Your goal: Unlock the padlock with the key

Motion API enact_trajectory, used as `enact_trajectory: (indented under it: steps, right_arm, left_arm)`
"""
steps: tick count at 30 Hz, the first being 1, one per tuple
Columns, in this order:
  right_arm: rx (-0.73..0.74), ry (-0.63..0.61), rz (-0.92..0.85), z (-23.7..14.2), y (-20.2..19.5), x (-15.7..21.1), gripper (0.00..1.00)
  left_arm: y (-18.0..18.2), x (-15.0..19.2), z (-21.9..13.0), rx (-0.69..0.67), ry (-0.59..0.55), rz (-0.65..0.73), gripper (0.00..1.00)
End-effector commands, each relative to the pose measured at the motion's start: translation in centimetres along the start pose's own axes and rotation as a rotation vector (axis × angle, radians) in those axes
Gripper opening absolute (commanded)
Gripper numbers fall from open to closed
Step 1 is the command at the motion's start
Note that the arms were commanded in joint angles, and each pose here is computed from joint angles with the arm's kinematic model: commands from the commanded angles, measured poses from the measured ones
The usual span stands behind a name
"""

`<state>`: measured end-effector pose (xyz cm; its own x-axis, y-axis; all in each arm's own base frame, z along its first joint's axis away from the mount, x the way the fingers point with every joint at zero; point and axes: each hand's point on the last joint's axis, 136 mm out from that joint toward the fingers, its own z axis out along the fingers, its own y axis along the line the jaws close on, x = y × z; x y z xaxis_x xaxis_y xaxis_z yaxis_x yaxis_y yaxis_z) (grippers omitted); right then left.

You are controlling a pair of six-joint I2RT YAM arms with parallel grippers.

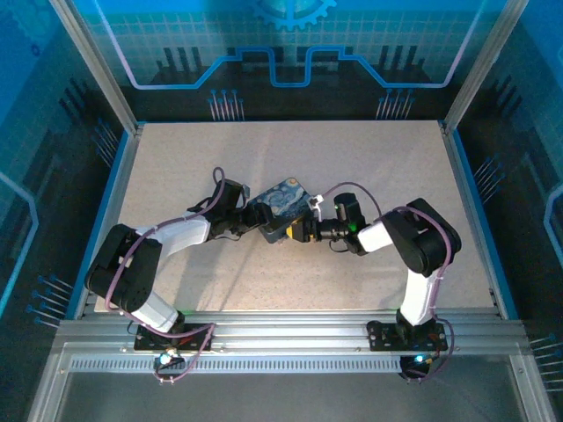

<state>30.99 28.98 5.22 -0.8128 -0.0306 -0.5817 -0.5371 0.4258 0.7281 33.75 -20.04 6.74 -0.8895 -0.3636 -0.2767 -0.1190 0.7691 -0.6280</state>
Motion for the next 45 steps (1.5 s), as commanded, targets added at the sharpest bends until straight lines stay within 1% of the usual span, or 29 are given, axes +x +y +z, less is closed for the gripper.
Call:
enact_trajectory:
  steps: [1, 9, 21, 33, 37, 42, 45]
  right_arm:
    - [-0.084, -0.021, -0.069, 0.4, 2.0, -0.8, 0.58]
    - [-0.099, -0.039, -0.097, -0.2, 2.5, -0.8, 0.50]
    - [-0.099, -0.029, -0.105, -0.6, 2.5, -0.2, 0.42]
    - [-0.064, -0.012, -0.096, -0.7, 1.8, 0.2, 0.31]
    - [-0.056, -0.009, -0.093, -0.7, 1.6, 0.3, 0.26]
    - [-0.047, -0.006, -0.081, -0.7, 1.3, 0.4, 0.17]
    - [-0.041, -0.008, -0.078, -0.8, 1.2, 0.3, 0.14]
  left_arm:
    - [1.8, 2.5, 0.3, -0.074, 0.074, -0.016, 0.68]
    - [2.0, 2.6, 0.3, -0.079, 0.076, -0.014, 0.68]
    - [2.0, 2.6, 0.3, -0.079, 0.075, -0.013, 0.68]
    - [2.1, 2.7, 0.3, -0.082, 0.077, -0.013, 0.68]
    - [2.1, 2.6, 0.3, -0.082, 0.074, -0.014, 0.68]
    - [2.2, 2.6, 0.2, -0.085, 0.071, -0.014, 0.68]
    - [2.2, 2.7, 0.1, -0.087, 0.073, -0.015, 0.68]
